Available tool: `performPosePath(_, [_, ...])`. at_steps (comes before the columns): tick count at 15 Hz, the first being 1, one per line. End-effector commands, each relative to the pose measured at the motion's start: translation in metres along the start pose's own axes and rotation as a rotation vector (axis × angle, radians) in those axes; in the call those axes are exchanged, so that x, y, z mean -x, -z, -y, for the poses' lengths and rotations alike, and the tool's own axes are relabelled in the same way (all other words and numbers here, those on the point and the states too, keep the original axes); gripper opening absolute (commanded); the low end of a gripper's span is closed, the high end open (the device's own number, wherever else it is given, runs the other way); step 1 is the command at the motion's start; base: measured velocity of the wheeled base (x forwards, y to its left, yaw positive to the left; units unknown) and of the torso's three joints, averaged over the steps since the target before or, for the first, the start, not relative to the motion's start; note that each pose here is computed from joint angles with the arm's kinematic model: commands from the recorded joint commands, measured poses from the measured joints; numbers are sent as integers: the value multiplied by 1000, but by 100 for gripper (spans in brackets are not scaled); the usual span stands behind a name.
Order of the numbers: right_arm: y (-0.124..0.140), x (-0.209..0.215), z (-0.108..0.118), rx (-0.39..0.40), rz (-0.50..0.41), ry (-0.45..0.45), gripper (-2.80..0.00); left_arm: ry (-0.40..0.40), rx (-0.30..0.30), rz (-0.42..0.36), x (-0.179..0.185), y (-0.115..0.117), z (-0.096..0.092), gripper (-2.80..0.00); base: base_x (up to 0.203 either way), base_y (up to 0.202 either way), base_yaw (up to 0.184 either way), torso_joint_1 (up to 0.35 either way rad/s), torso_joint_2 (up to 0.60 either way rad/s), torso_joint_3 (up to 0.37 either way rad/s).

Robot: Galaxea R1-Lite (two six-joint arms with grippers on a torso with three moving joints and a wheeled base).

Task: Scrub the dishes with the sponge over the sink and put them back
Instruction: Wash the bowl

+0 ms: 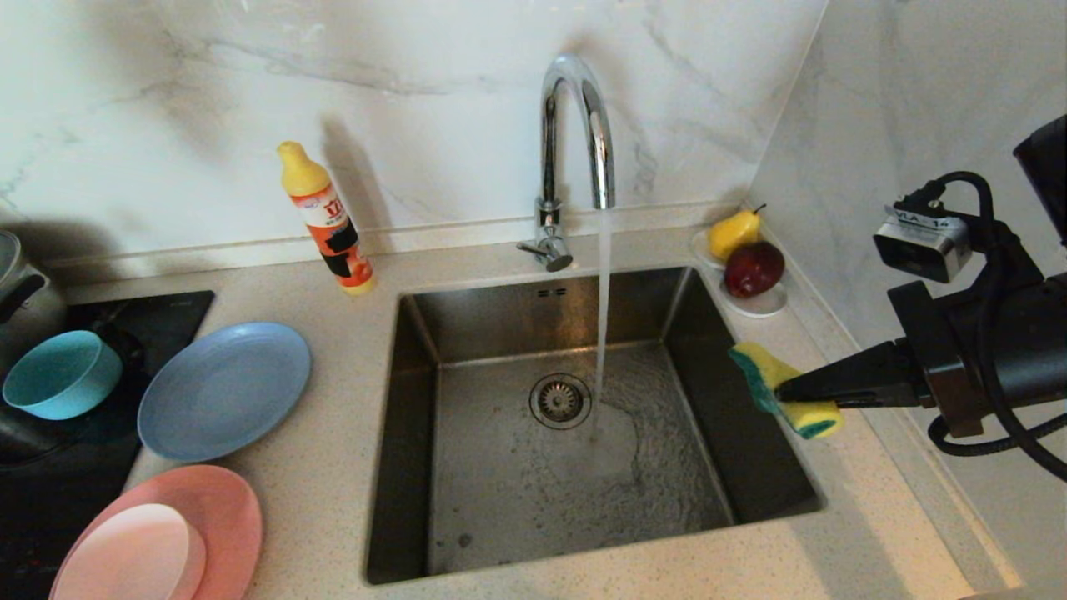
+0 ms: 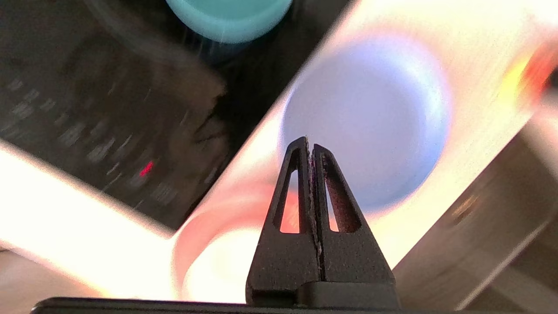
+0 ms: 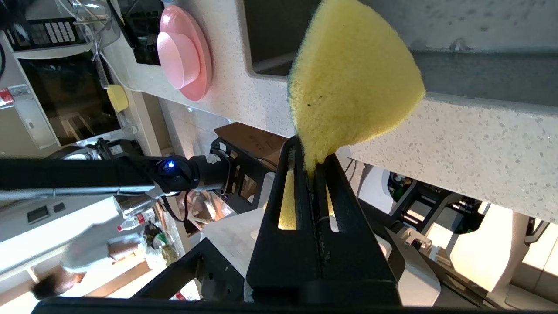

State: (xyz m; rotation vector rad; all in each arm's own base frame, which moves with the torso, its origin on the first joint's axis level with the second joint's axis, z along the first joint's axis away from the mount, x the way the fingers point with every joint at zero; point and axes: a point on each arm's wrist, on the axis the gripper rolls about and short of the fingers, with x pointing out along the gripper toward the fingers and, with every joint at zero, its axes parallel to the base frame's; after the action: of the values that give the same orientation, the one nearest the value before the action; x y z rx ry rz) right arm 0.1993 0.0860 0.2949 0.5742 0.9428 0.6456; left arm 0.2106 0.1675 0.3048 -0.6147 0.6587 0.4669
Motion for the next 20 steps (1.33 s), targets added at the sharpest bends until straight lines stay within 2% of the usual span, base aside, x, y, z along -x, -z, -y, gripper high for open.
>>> performPosePath(1, [4, 2, 2, -11, -5, 2, -280, -9, -151, -102, 18, 32, -1, -280, 0, 0, 0, 0, 0, 0])
performPosePath(4, [5, 5, 5, -21, 3, 12, -280, -8, -266, -291, 7, 65, -11, -280, 0, 0, 0, 0, 0, 0])
performPosePath(7, [5, 9, 6, -25, 17, 17, -280, -12, -302, -423, -11, 95, -18, -280, 0, 0, 0, 0, 0, 0])
performPosePath(8, [6, 9, 7, -27, 14, 18, -280, -27, -311, -442, -18, 102, -21, 0, 0, 0, 0, 0, 0, 0])
performPosePath(11, [6, 6, 9, -31, 9, 23, -280, -77, -353, -364, -42, 113, -30, 0, 0, 0, 0, 0, 0, 0])
performPosePath(12, [7, 6, 10, -33, 7, 26, -280, -85, -357, -361, -47, 117, -33, 0, 0, 0, 0, 0, 0, 0])
performPosePath(15, [7, 3, 13, -39, 0, 34, -280, -82, -346, -415, -55, 130, -38, 0, 0, 0, 0, 0, 0, 0])
performPosePath(20, [6, 4, 13, -38, 10, 34, -280, -59, -358, -456, -61, 143, -34, 0, 0, 0, 0, 0, 0, 0])
